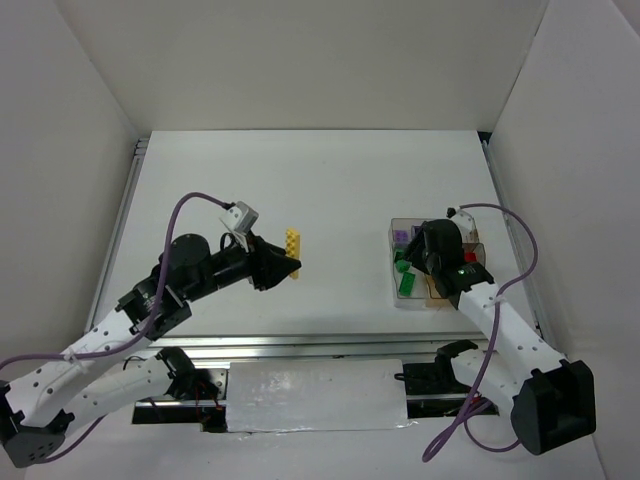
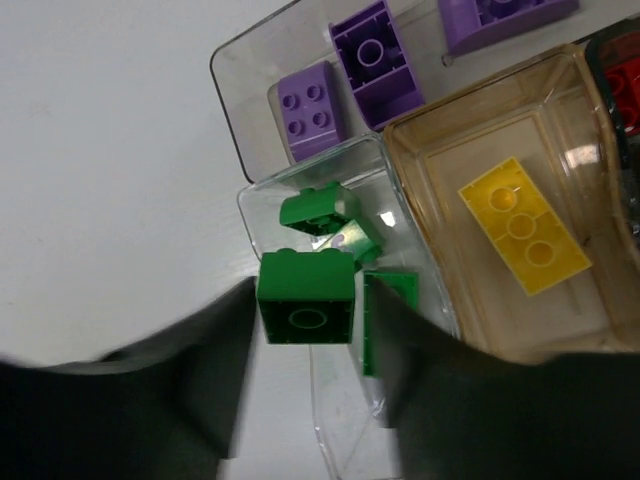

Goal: Sort the legos into containers by color

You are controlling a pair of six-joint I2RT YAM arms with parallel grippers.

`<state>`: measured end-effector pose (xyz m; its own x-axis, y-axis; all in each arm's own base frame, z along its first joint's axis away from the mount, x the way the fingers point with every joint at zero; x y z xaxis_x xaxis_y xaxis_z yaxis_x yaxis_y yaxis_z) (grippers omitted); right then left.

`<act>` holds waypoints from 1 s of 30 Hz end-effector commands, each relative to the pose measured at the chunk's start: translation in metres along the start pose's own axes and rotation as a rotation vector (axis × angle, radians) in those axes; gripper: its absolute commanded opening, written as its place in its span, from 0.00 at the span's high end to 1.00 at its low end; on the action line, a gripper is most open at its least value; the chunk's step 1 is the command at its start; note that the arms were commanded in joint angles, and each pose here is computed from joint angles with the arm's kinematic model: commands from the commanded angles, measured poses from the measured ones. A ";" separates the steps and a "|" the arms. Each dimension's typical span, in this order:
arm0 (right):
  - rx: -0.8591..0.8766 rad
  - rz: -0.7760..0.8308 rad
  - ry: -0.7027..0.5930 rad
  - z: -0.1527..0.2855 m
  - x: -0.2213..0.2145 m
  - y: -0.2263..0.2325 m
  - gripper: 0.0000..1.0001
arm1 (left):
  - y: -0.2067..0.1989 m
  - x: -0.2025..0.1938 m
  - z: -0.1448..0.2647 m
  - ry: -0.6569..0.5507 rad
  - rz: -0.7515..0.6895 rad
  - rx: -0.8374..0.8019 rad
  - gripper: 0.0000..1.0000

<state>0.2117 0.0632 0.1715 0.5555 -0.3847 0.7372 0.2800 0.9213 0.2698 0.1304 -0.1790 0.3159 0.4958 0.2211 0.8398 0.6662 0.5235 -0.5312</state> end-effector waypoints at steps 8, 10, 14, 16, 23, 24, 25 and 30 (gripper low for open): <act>-0.018 -0.006 -0.012 0.000 0.005 0.000 0.00 | 0.001 0.010 -0.016 -0.012 -0.016 0.016 1.00; 0.014 -0.004 -0.016 0.005 0.009 0.003 0.00 | 0.000 0.009 -0.020 -0.002 -0.011 0.004 1.00; 0.093 -0.060 -0.110 0.043 0.030 0.007 0.00 | -0.006 0.016 -0.048 0.013 0.002 -0.068 1.00; 0.083 -0.096 -0.167 0.068 0.044 0.004 0.00 | -0.001 0.006 -0.080 0.108 0.028 -0.068 1.00; 0.137 -0.345 -0.514 0.186 0.079 -0.028 0.01 | -0.032 -0.024 -0.198 0.163 0.135 -0.205 1.00; 0.150 -0.363 -0.540 0.196 0.081 -0.031 0.00 | -0.041 -0.022 -0.211 0.134 0.170 -0.251 1.00; 0.181 -0.386 -0.574 0.213 0.084 -0.035 0.00 | -0.045 -0.026 -0.224 0.138 0.184 -0.271 1.00; 0.234 -0.401 -0.615 0.244 0.087 -0.041 0.01 | -0.067 -0.057 -0.309 0.236 0.257 -0.406 1.00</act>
<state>0.0598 0.0080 0.3862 -0.1565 -0.6620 0.7330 0.0815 0.7309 0.6776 0.2310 -0.4450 0.2430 0.7449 0.0487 0.6654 0.6235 0.3042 -0.7202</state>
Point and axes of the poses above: each gripper's point midway between its finger pads, its own z axis back along the fingers, its own y axis along the line the jaws close on, x = y × z, the point moved 9 cm from there along z, back along the fingers, and after that the axes turned 7 degrees about z, right-handed, at the moved point
